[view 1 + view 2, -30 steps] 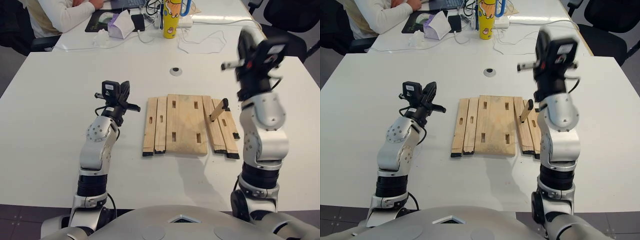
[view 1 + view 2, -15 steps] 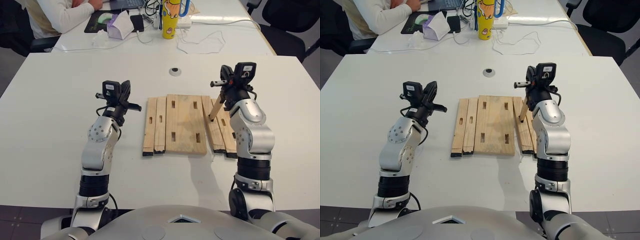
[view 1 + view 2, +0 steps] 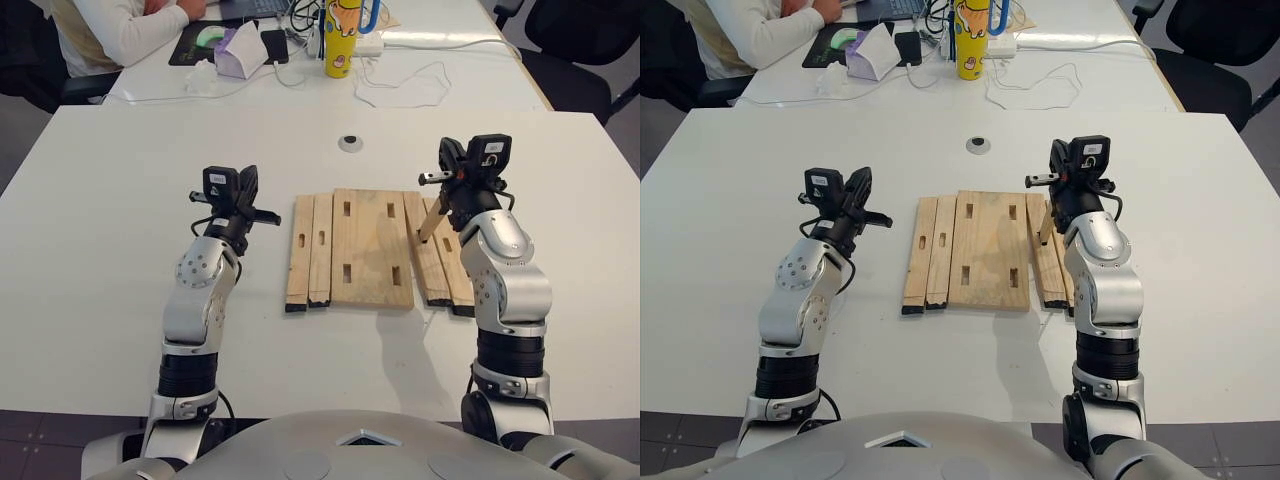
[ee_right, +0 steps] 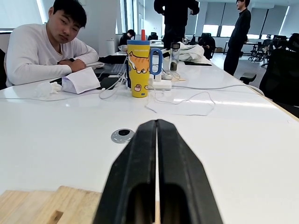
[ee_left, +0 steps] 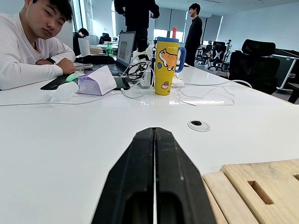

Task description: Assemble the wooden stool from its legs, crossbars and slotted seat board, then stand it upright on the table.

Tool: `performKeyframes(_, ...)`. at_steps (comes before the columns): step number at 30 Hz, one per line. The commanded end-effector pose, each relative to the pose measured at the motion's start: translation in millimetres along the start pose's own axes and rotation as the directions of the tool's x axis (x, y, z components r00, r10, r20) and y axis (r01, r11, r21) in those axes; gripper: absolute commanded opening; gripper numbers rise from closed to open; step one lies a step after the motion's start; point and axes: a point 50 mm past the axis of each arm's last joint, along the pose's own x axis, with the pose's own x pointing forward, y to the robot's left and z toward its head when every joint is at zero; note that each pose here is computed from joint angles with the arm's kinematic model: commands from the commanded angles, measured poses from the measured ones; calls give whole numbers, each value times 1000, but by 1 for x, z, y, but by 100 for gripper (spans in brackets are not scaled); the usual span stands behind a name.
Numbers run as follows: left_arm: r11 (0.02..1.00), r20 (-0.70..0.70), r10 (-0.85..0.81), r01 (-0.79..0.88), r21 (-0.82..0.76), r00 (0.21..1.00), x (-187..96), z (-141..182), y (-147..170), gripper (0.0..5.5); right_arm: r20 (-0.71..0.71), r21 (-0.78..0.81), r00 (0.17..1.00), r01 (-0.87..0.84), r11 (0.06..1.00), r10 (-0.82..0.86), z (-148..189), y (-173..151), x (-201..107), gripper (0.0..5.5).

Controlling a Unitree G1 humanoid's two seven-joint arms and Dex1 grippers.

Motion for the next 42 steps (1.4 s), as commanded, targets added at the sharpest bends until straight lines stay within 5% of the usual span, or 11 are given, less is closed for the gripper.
performKeyframes(1, 1000, 6, 5, -5, 0, 1000, 0, 1, 1, 0, -86, 9, 996, 18, 1000, -17, -16, -3, -4, 3)
performKeyframes(7, 1000, 11, 8, -8, 4, 1000, 1, 2, 2, 0, -13, 21, 999, 31, 999, -31, -3, 0, -8, 3)
performKeyframes(14, 1000, 8, 7, -7, 4, 1000, 0, 1, 2, 0, 430, -9, 901, 58, 998, -49, 82, 5, -15, 3)
performKeyframes(17, 1000, 6, 6, -6, 4, 1000, 0, 0, 1, 0, 484, -18, 874, 65, 998, -49, 99, 2, -18, 3)
performKeyframes(21, 1000, 5, 16, -16, 3, 1000, -3, -1, 2, 0, 373, -6, 922, 117, 993, -107, 85, -24, -19, 55)
performKeyframes(26, 999, 3, 39, -39, 0, 999, -6, -3, 3, 0, 57, -110, 998, 32, 993, -26, 15, -38, -42, 121)
performKeyframes(33, 997, 5, 74, -73, -15, 997, -11, -7, 0, 0, -288, -110, 957, -77, 991, 43, -41, -38, -83, 228)
performKeyframes(42, 995, 4, 92, -92, -35, 996, -15, -10, -4, 0, -197, -52, 979, -67, 996, 55, -29, -38, -76, 249)
